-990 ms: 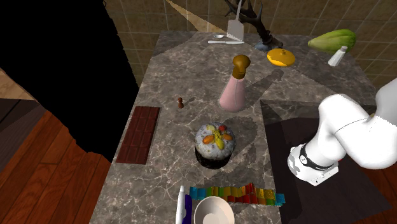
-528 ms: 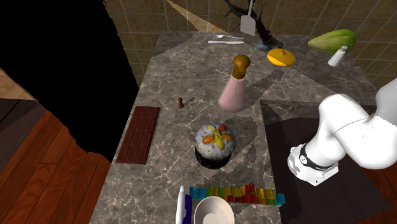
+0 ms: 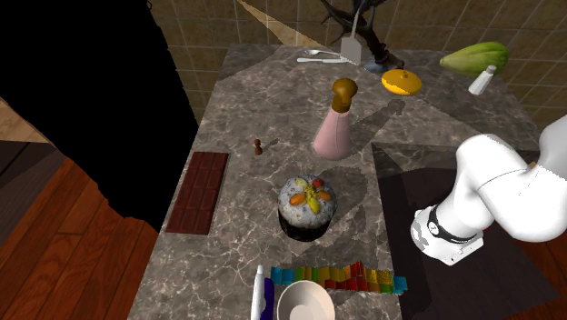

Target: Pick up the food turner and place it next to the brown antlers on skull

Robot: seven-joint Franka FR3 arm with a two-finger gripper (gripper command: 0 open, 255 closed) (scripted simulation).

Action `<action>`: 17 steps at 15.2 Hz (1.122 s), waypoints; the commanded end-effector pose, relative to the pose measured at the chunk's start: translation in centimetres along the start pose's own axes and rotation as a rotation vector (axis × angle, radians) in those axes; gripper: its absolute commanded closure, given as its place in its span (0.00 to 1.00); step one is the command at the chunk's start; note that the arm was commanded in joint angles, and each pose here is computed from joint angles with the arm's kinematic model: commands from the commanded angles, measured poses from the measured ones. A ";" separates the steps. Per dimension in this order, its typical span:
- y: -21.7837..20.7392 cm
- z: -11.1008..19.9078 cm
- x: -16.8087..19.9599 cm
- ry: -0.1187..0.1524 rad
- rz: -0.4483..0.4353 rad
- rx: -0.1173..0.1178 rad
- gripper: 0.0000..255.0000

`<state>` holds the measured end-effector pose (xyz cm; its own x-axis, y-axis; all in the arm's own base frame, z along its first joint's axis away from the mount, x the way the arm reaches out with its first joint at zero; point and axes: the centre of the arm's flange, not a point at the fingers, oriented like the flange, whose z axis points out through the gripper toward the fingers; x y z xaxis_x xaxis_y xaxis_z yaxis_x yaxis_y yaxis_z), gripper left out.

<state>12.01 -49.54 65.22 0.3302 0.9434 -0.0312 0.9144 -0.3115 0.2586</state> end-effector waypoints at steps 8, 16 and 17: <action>-1.2 4.7 0.2 0.000 0.000 0.000 1.00; -2.3 8.8 0.3 0.000 0.000 0.000 1.00; -2.5 9.3 0.3 0.000 0.000 0.000 1.00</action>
<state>11.98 -49.58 56.24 0.3300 0.9435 -0.0313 0.9145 -0.3113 0.2585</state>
